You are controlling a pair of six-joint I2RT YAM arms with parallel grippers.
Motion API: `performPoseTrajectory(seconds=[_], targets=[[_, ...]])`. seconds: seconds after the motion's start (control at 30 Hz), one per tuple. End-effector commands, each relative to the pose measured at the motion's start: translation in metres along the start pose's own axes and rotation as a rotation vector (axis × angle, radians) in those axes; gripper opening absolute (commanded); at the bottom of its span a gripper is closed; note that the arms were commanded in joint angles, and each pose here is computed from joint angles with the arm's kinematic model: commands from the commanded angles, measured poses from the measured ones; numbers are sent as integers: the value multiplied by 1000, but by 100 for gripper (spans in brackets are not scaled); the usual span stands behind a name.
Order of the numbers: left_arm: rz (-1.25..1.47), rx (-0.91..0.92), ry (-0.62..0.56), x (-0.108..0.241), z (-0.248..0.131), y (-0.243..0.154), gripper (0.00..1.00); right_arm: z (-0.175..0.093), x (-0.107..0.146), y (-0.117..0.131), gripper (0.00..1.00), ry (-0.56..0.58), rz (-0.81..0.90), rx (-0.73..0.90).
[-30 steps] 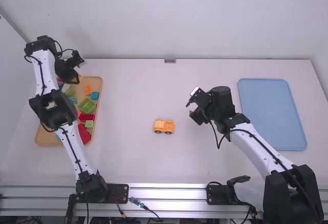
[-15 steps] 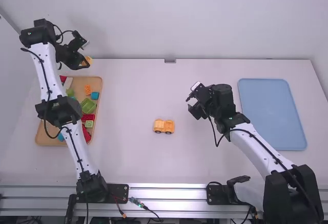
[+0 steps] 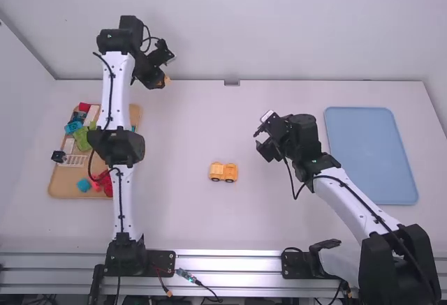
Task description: Assemble lego blocks to make yellow taxi
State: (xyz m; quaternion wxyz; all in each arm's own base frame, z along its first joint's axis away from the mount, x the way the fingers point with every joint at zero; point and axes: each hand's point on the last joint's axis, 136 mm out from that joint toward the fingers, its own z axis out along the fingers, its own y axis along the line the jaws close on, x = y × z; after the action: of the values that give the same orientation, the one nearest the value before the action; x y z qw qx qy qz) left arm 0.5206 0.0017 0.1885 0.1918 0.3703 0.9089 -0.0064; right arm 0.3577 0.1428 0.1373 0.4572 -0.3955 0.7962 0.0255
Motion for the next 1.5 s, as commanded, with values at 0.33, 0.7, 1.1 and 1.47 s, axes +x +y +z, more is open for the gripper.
performPoseTrajectory(seconds=[0.33,0.7,1.1,1.47], targets=[[5,85,67,-2,69,-23,2,-2,-4,0,99,-17,-44,5],[28,112,78,13,92,-64,2,-3,-1,-6,99,-14,-38,14],[260,248,-388,16,-40,-180,1,-7,-34,17,99,-181,-4,-135],[356,215,-786,-14,-115,-215,2,-47,-108,52,99,-562,-35,-413]])
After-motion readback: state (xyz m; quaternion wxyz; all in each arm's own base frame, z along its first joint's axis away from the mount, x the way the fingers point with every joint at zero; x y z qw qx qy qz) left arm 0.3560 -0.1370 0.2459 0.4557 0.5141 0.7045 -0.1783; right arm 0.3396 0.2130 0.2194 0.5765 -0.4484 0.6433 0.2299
